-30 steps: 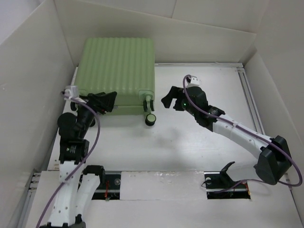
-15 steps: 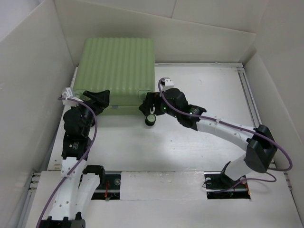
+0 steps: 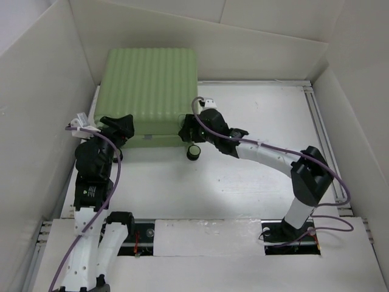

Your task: Pack the luggage

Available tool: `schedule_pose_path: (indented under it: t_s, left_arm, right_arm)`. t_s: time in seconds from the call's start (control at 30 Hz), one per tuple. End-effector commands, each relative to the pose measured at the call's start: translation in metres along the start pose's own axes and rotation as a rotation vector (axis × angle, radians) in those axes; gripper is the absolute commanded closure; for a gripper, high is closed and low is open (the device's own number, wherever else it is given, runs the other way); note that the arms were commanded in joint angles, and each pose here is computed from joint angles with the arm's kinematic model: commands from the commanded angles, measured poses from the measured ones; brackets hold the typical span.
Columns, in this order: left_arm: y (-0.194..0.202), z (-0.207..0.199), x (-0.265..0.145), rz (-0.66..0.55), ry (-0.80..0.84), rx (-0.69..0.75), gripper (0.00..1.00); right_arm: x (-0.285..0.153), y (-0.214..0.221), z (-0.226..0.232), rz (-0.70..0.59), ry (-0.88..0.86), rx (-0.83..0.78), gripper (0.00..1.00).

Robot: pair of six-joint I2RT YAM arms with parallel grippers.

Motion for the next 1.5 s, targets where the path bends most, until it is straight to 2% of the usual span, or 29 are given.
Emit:
schedule_pose_path:
  t_s: [0.0,0.03,0.07,0.1,0.13,0.17,0.2,0.27,0.3,0.33,0.37,0.4,0.43,0.5,0.57,0.6,0.63,0.7,0.73,0.77,0.83,0.9,1.0,1.07,1.1,1.17,1.27,1.4,1.47]
  left_arm:
    - [-0.014,-0.014,0.0,-0.034,0.02,0.012,0.25]
    - [-0.013,-0.015,0.0,-0.026,0.026,0.012,0.25]
    - [-0.011,-0.016,-0.001,-0.017,0.032,0.012,0.25]
    - [-0.014,-0.019,-0.001,-0.022,0.04,0.012,0.25]
    - [-0.012,-0.023,-0.003,-0.001,0.056,0.013,0.25]
    - [-0.01,-0.025,-0.004,0.011,0.064,0.013,0.25]
    - [-0.011,-0.027,-0.005,0.011,0.065,0.013,0.25]
    - [-0.009,-0.028,-0.006,0.027,0.076,0.013,0.25]
    - [-0.008,-0.027,-0.006,0.032,0.069,0.014,0.25]
    - [-0.008,-0.027,-0.006,0.032,0.069,0.014,0.23]
    - [-0.005,-0.024,-0.002,0.042,0.056,0.014,0.23]
    - [-0.002,-0.02,0.003,0.05,0.045,0.002,0.21]
    - [0.001,-0.017,0.007,0.054,0.04,-0.012,0.2]
    - [0.015,-0.006,0.025,0.08,0.029,-0.045,0.2]
    - [0.023,0.0,0.039,0.094,0.024,-0.079,0.2]
    - [0.026,0.008,0.054,0.091,-0.007,-0.092,0.19]
    - [0.023,0.008,0.061,0.079,-0.022,-0.092,0.19]
    - [0.007,0.018,0.072,0.035,-0.071,-0.129,0.18]
    - [-0.001,0.024,0.08,0.0,-0.074,-0.194,0.18]
    - [-0.006,0.019,0.081,-0.012,-0.052,-0.219,0.18]
    - [0.001,0.007,0.084,0.017,0.0,-0.241,0.18]
    - [0.01,0.001,0.081,0.027,0.008,-0.223,0.18]
    - [0.014,0.0,0.067,0.016,0.014,-0.213,0.18]
    - [0.012,-0.001,0.054,0.008,0.029,-0.201,0.18]
    - [0.014,0.003,0.05,0.014,0.018,-0.187,0.18]
    - [0.012,0.002,0.04,0.012,0.021,-0.161,0.17]
    - [0.01,0.003,0.036,0.003,0.018,-0.14,0.17]
    - [0.012,0.003,0.037,0.018,0.014,-0.128,0.17]
    - [0.016,0.003,0.04,0.038,0.02,-0.128,0.17]
  right_arm:
    - [-0.031,-0.033,-0.064,-0.115,0.196,0.073,0.88]
    - [-0.043,-0.044,-0.1,-0.144,0.254,0.112,0.9]
    - [-0.054,-0.036,-0.125,-0.136,0.29,0.133,0.92]
    - [-0.08,-0.054,-0.144,-0.196,0.314,0.166,0.92]
    - [-0.11,-0.065,-0.192,-0.244,0.411,0.221,0.93]
    - [-0.116,-0.061,-0.219,-0.237,0.466,0.249,0.93]
    - [-0.14,-0.077,-0.237,-0.302,0.497,0.275,0.93]
    - [-0.166,-0.083,-0.286,-0.337,0.555,0.337,0.93]
    - [-0.179,-0.105,-0.293,-0.392,0.559,0.339,0.9]
    - [-0.184,-0.111,-0.301,-0.401,0.578,0.347,0.61]
    - [-0.186,-0.119,-0.306,-0.417,0.588,0.349,0.41]
    - [-0.191,-0.145,-0.3,-0.463,0.552,0.333,0.24]
    - [-0.181,-0.146,-0.3,-0.423,0.527,0.32,0.02]
    - [-0.177,-0.147,-0.285,-0.363,0.504,0.295,0.0]
    - [-0.183,-0.14,-0.265,-0.375,0.473,0.26,0.0]
    - [-0.181,-0.143,-0.241,-0.412,0.402,0.229,0.0]
    - [-0.17,-0.116,-0.224,-0.362,0.324,0.217,0.0]
    - [-0.179,-0.104,-0.185,-0.357,0.22,0.153,0.0]
    - [-0.174,-0.091,-0.148,-0.324,0.116,0.118,0.0]
    - [-0.17,-0.073,-0.13,-0.291,0.06,0.087,0.0]
    - [-0.174,-0.06,-0.074,-0.269,-0.102,-0.005,0.0]
    - [-0.179,-0.052,-0.042,-0.259,-0.187,-0.085,0.0]
    - [-0.177,-0.058,0.001,-0.273,-0.276,-0.191,0.0]
    - [-0.152,-0.047,0.016,-0.21,-0.295,-0.275,0.0]
    - [-0.147,-0.056,0.021,-0.219,-0.303,-0.3,0.0]
    - [-0.118,-0.036,0.021,-0.128,-0.291,-0.365,0.0]
    - [-0.096,-0.028,0.018,-0.086,-0.265,-0.387,0.0]
    - [-0.083,-0.015,0.036,-0.031,-0.336,-0.4,0.0]
    - [-0.075,-0.014,0.036,-0.017,-0.28,-0.409,0.0]
Point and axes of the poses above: each gripper's point midway between its finger pads, its own x axis out along the fingers, its own z axis along the line the jaws close on, y = z × x, the point moved 2 cm from there along -x, back along the fingers, and after that the axes turned 14 degrees about -x, right-handed, at the moved point
